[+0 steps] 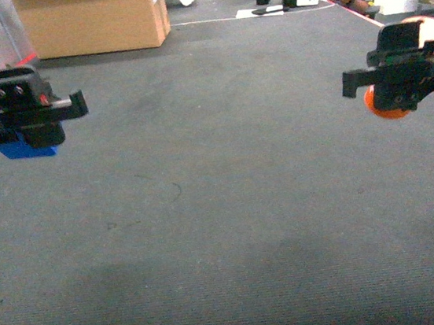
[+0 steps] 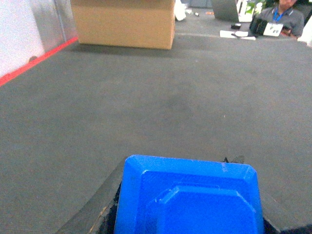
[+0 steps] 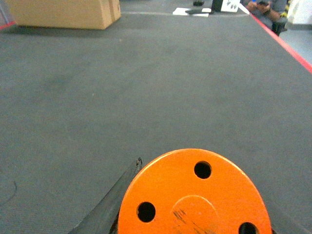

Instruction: Sort blue parts and orange caps into right shelf containers

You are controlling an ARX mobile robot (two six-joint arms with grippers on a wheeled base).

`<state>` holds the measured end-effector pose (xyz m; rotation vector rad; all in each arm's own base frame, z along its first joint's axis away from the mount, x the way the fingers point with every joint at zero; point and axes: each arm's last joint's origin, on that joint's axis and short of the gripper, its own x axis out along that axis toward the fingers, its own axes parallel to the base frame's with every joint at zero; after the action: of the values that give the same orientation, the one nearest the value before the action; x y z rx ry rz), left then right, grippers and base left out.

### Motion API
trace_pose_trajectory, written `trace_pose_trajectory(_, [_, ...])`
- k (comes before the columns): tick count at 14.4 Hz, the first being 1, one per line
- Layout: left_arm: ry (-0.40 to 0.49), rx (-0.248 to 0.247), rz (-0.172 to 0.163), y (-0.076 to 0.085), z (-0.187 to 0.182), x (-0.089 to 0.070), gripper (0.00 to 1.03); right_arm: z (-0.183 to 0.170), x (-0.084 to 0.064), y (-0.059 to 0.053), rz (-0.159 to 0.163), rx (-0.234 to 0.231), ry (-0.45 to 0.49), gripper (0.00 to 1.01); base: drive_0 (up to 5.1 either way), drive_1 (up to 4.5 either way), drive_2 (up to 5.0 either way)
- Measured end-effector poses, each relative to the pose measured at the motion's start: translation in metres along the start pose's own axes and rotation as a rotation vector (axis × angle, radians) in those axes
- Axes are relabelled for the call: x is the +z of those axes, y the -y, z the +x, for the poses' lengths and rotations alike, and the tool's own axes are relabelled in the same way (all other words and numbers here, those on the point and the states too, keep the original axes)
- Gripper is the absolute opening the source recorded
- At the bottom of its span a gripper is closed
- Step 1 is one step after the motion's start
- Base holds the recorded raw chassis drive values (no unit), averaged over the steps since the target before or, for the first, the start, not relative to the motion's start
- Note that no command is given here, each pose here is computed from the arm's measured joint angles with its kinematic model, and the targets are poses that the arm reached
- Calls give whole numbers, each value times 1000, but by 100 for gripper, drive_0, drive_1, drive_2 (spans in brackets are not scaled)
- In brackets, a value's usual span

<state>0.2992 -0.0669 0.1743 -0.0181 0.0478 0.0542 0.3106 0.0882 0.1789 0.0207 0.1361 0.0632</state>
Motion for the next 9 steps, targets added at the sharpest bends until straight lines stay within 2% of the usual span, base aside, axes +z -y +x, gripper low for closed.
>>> trace_pose_trajectory(3, [38, 14, 0, -3, -13, 9, 45, -16, 15, 1, 5, -20, 71, 44, 0, 0, 0])
trace_pose_trajectory(6, [46, 19, 10, -5, -24, 12, 45, -26, 17, 3, -10, -27, 86, 44, 0, 0, 0])
trace_pose_trajectory(9, [73, 0, 17, -2, -28, 18, 45, -30, 21, 2, -29, -43, 105, 44, 0, 0, 0])
